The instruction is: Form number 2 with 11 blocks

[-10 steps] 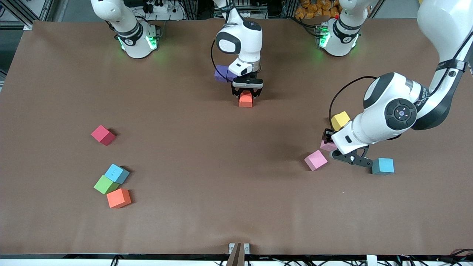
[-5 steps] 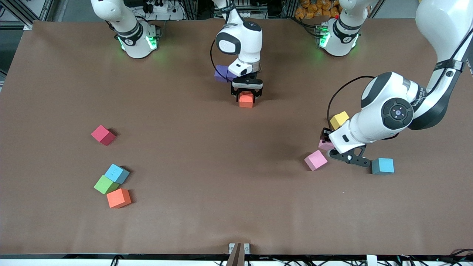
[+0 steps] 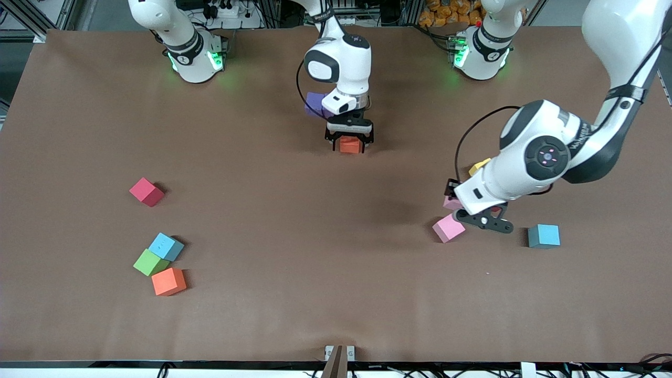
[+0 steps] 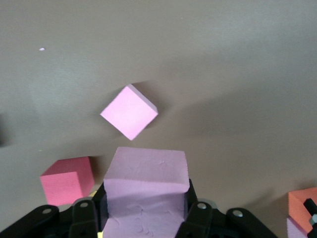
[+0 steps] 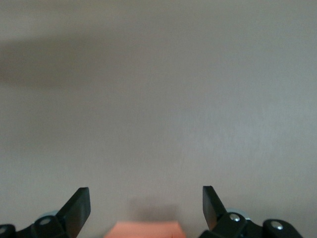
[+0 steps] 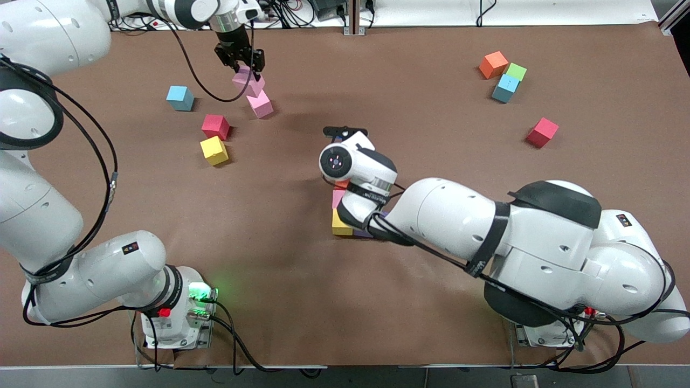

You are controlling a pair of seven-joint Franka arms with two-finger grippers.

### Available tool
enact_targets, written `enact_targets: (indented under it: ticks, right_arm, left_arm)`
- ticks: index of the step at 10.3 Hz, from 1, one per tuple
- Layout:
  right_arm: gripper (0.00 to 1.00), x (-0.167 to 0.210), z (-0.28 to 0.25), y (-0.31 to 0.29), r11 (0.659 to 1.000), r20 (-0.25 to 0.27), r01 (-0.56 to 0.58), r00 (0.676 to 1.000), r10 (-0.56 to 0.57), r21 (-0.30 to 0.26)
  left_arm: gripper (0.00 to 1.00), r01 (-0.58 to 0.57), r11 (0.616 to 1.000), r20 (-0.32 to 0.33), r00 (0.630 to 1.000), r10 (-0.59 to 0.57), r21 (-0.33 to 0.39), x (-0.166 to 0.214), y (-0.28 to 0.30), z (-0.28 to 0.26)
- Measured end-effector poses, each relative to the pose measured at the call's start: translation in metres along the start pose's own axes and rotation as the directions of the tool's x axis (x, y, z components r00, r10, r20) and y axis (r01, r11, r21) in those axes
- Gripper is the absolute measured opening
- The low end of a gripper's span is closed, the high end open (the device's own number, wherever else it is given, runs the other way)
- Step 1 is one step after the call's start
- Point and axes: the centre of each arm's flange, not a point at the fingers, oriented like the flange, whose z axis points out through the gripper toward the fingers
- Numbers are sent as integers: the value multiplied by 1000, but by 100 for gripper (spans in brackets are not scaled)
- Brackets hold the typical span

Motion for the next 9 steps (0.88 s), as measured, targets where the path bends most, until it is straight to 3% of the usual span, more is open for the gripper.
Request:
enact_targets:
  ticks: [2,6,9]
  right_arm:
    - [100,48,4,16,999,-1,35,999,-35,-2]
    - [100,167,36,90,972,28,231,973,-230,-32]
    - [100,237,63,168,898,94,440,895,-437,-15]
  left_arm:
    - [59,21,1000,3,1000,-21,4,-3,25,2]
    - [59,1,1000,13,1000,-1,21,-13,85,12]
    - [59,-109,990,-4,994,110,92,-21,126,23]
